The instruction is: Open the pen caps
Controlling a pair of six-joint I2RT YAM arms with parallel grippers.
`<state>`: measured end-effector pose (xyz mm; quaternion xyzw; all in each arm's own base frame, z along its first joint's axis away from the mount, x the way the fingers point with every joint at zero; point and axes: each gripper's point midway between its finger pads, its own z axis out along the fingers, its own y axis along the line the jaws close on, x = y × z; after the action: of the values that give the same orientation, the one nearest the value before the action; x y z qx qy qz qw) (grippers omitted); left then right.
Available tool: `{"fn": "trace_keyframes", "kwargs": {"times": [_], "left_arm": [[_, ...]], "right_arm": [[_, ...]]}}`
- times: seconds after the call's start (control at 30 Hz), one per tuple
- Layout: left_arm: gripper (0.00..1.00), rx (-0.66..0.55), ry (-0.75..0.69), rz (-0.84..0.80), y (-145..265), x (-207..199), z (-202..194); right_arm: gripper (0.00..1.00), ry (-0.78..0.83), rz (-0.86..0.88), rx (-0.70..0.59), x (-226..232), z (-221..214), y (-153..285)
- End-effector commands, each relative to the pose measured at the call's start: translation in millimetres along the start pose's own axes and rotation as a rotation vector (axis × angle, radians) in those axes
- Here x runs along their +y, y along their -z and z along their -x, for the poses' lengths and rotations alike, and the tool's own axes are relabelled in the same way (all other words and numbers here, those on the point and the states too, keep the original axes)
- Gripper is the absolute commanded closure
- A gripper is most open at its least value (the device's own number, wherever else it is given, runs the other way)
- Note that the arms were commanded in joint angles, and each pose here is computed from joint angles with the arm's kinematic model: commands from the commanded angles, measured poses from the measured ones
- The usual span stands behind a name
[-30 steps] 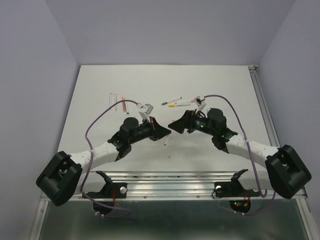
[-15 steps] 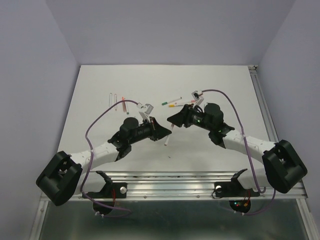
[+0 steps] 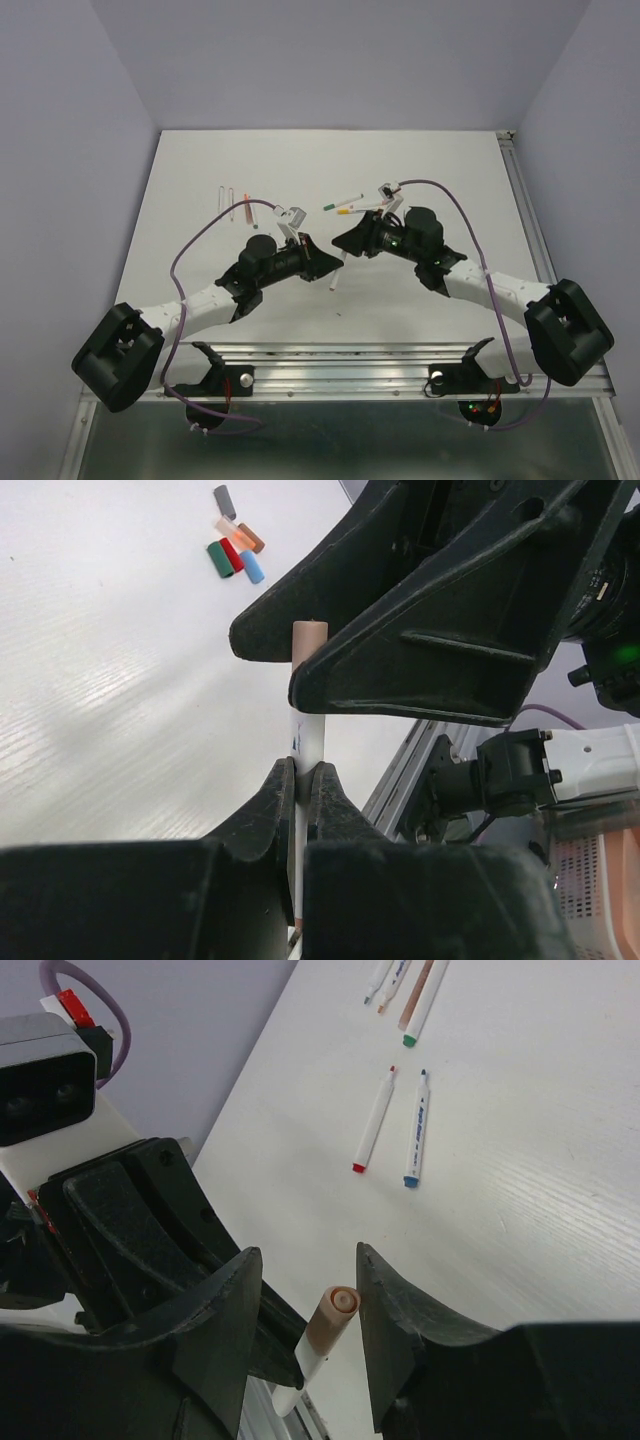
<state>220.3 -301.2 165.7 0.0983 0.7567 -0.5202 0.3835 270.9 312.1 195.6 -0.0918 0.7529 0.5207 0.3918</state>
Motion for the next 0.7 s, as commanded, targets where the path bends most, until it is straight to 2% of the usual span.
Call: {"fn": "trace_keyframes", "kwargs": {"times": [0.0, 0.3, 0.67], "left_arm": [[1.0, -0.058, -0.037, -0.088, 0.5, -26.5, 18.8], [1.0, -0.068, -0.024, -0.1, 1.4, -28.9, 19.7], [1.0, -0.061, -0.017, -0.092, 1.6, -25.5, 16.2]], "right_arm": [[0.53, 0.03, 0.053, -0.04, 23.8, 22.5, -7.5], [0.54, 0.005, 0.038, -0.019, 21.6, 16.3, -10.9], [0.74, -0.006, 0.013, -0.064, 20.4, 22.8, -8.7]]}}
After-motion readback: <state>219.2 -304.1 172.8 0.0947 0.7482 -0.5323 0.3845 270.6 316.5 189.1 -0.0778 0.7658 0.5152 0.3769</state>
